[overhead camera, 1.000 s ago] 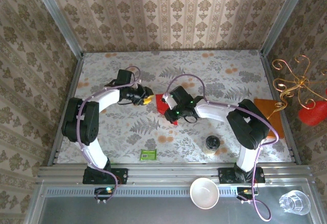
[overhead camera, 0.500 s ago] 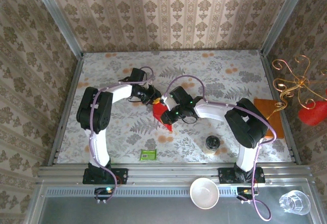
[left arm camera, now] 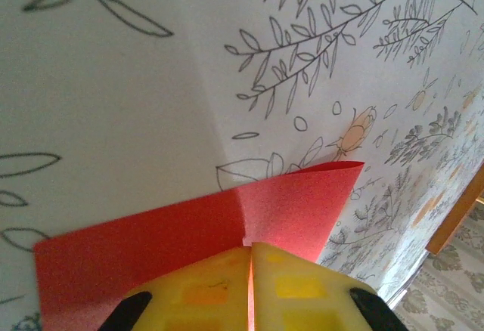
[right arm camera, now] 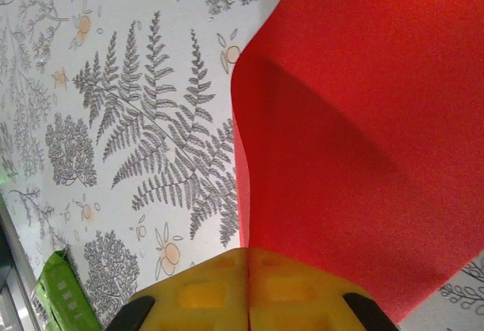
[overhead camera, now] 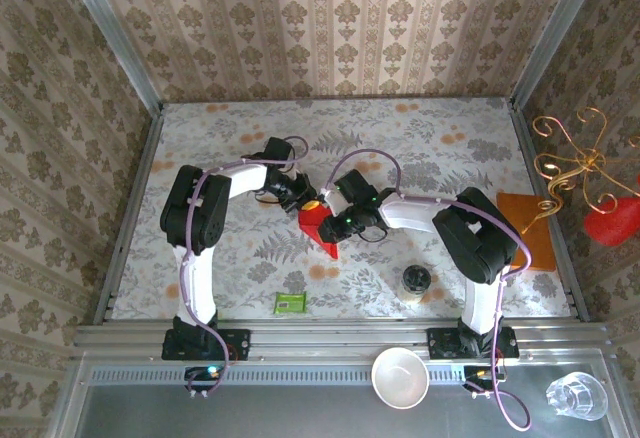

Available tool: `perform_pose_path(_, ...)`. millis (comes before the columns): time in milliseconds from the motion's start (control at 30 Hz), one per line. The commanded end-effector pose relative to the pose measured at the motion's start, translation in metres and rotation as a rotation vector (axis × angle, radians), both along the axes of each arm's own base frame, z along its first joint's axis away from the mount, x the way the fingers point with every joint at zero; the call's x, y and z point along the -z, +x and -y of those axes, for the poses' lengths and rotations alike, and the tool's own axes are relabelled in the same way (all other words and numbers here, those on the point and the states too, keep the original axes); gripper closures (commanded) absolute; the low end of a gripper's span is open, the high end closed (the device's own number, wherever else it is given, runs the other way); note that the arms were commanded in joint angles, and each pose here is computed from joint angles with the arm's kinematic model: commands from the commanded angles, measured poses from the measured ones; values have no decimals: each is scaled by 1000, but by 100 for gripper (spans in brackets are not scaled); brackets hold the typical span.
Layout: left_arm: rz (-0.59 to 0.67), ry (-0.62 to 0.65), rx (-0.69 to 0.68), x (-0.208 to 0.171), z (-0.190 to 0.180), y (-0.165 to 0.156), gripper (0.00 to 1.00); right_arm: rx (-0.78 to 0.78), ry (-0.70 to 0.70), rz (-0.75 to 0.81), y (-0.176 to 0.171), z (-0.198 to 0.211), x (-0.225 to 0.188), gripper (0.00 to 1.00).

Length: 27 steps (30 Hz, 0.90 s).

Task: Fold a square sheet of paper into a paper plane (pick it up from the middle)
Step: Third fold the triangle at the center of the table.

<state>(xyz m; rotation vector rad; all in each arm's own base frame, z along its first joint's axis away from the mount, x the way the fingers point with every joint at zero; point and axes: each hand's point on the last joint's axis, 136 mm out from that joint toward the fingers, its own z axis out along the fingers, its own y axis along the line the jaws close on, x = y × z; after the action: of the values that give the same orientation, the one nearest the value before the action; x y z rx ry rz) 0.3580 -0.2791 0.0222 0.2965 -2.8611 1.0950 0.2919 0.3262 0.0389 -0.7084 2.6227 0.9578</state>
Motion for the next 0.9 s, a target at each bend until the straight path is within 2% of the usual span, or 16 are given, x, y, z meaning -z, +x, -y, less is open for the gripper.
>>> perform_pose_path(0,-49,76,20,22,-12,-12,89,46,-43,-21,7,7,8,91)
perform_pose_path(867,-50,60,55,24,-7,-16,91,79,-100,-26,19,11,16,89)
